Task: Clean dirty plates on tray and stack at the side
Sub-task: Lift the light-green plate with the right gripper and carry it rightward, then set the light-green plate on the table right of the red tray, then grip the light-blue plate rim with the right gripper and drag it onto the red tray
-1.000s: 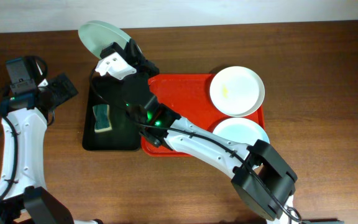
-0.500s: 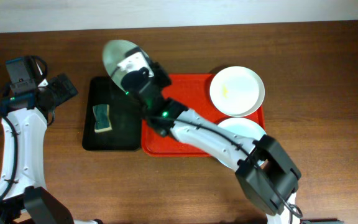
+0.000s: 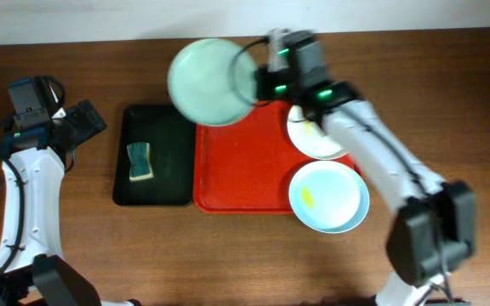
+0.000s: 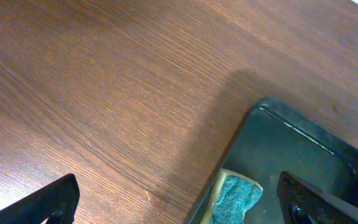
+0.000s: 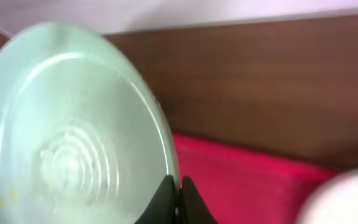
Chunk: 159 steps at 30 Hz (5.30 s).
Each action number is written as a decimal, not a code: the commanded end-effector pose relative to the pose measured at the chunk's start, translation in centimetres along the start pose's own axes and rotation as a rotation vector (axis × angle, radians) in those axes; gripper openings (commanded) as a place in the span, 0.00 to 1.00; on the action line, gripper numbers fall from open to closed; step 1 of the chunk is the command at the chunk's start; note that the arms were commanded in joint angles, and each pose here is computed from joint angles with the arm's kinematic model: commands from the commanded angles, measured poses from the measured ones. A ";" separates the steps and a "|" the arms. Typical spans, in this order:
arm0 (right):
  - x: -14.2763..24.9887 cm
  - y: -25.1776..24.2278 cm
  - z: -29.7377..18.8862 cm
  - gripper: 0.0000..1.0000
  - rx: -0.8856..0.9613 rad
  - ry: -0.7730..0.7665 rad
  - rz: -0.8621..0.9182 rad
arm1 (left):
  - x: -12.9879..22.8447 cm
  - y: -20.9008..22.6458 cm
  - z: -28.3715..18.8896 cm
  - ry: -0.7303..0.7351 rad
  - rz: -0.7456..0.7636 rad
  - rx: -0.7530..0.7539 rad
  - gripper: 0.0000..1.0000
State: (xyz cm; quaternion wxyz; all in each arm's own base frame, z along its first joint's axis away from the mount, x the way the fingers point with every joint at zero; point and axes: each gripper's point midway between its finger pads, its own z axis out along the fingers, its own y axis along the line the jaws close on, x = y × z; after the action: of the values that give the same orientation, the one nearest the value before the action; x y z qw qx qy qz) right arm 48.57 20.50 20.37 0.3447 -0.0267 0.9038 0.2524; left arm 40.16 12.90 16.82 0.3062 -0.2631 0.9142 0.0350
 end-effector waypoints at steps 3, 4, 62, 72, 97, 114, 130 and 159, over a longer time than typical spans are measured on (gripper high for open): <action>0.5 -13.3 -7.5 0.04 0.171 0.088 0.326 | -0.4 0.2 -0.2 -0.012 -0.015 -0.003 0.99; 0.9 -15.7 -8.7 0.04 0.217 0.094 0.377 | -0.4 0.2 -0.2 -0.012 -0.014 -0.003 0.99; 22.6 -20.7 -15.8 0.49 0.539 0.836 0.495 | -0.4 0.2 -0.2 -0.012 -0.015 -0.003 0.99; 24.7 -20.8 -14.4 0.40 0.554 0.853 0.450 | -0.4 0.2 -0.2 -0.012 -0.015 -0.003 0.99; 25.4 -18.8 -12.1 0.04 0.396 0.816 0.529 | -0.4 0.2 -0.2 -0.012 -0.014 -0.003 0.99; 20.7 -8.4 -1.5 0.04 0.191 0.539 0.427 | -0.4 0.2 -0.2 -0.012 -0.015 -0.004 0.99; 22.0 -5.8 0.9 0.04 0.321 0.433 0.549 | -0.4 0.2 -0.2 -0.012 -0.015 -0.003 0.99; 18.5 -7.6 -1.6 0.55 0.384 0.492 0.049 | -0.4 0.2 -0.2 -0.012 -0.014 -0.003 0.99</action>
State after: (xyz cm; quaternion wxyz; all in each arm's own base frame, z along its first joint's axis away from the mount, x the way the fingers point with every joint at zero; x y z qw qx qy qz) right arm 34.37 17.80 6.62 0.0812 0.0072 0.9876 0.1338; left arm 40.16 12.89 16.81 0.3060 -0.2630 0.9143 0.0348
